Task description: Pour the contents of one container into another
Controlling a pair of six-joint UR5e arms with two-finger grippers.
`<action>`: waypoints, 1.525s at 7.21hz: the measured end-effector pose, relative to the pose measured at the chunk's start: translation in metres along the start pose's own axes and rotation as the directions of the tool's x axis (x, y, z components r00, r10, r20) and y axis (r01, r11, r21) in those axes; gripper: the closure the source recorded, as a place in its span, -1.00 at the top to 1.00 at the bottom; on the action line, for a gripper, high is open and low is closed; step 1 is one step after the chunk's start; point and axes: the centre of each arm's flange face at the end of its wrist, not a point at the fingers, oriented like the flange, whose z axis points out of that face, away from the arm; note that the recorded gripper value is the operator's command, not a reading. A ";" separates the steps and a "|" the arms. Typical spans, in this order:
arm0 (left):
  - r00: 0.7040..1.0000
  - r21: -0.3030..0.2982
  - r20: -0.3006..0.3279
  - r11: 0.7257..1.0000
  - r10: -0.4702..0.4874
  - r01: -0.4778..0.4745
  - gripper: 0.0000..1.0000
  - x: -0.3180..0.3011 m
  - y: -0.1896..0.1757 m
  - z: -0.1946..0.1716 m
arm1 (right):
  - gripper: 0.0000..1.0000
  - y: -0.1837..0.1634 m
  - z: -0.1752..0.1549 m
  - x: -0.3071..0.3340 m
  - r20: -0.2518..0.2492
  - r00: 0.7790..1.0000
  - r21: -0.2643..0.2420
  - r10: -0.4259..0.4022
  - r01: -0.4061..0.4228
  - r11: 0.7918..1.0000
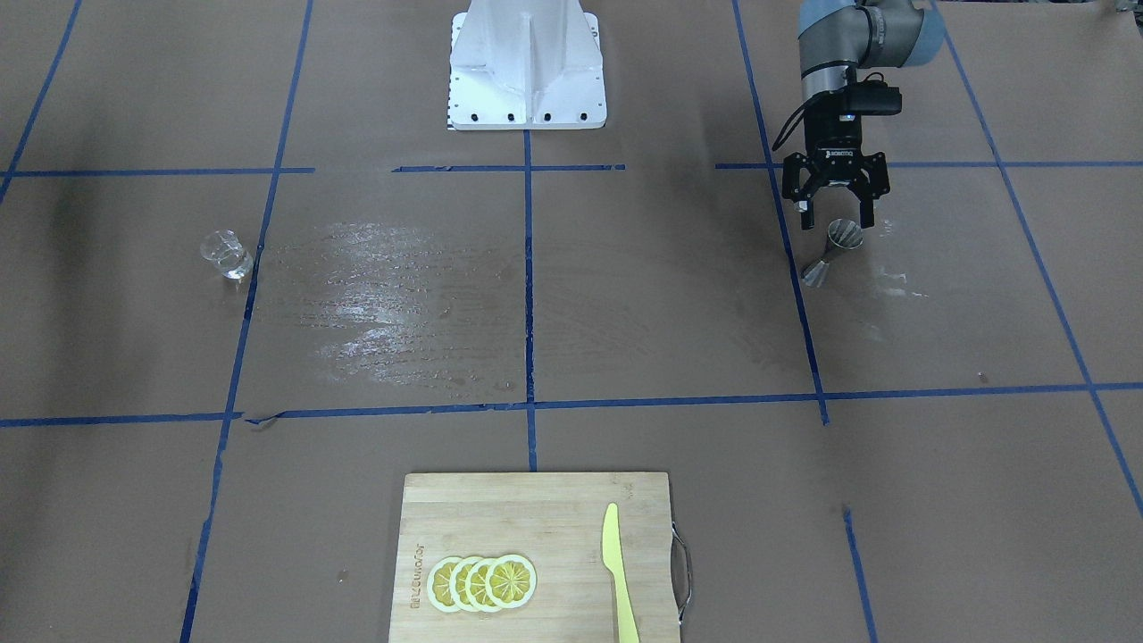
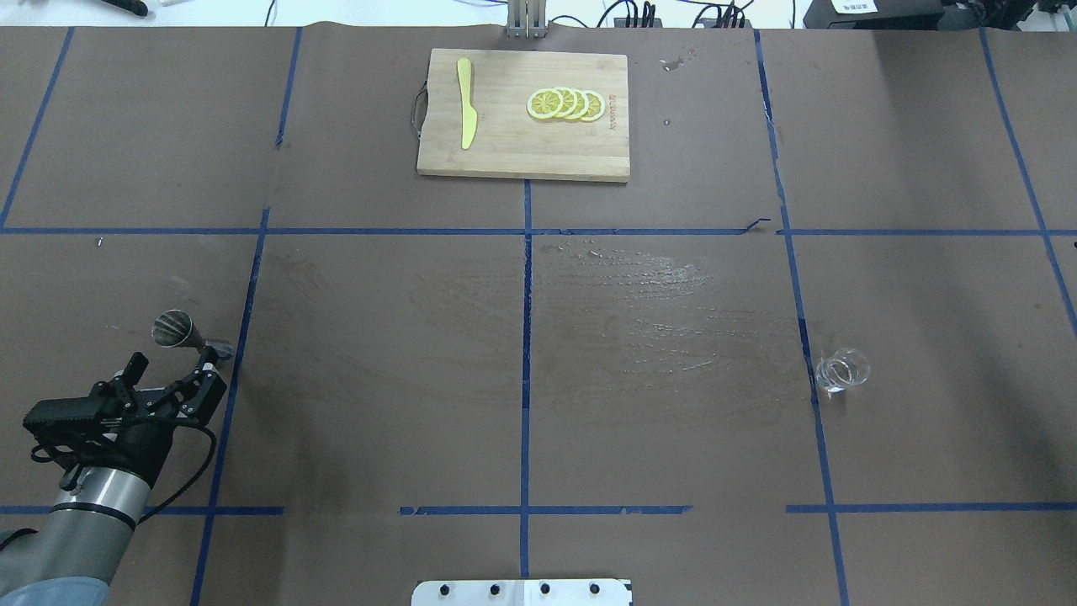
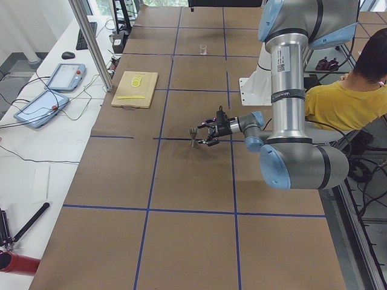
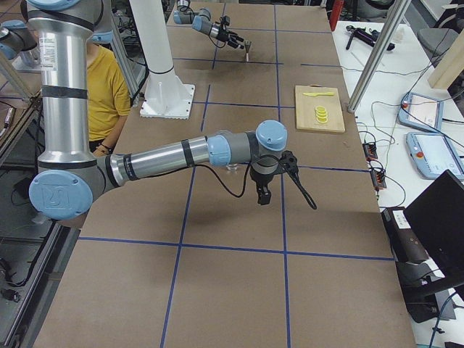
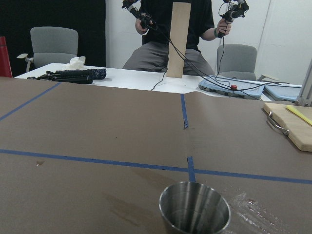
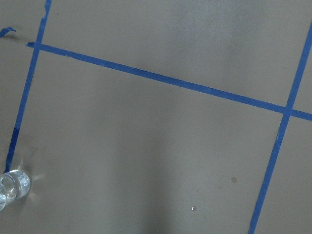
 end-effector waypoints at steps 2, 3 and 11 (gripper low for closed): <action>1.000 -0.002 0.004 1.000 0.029 -0.029 0.96 0.001 0.011 0.005 | 1.00 0.000 0.000 0.000 0.001 1.000 0.000 0.000 0.000 1.000; 0.999 -0.005 0.007 0.999 0.048 -0.048 0.95 -0.001 0.016 0.007 | 1.00 0.000 0.000 0.000 0.001 1.000 0.000 0.000 0.000 1.000; 0.992 0.025 0.056 0.994 0.109 -0.111 0.43 -0.014 0.016 0.033 | 1.00 -0.001 -0.003 -0.003 0.001 1.000 0.006 -0.007 0.007 1.000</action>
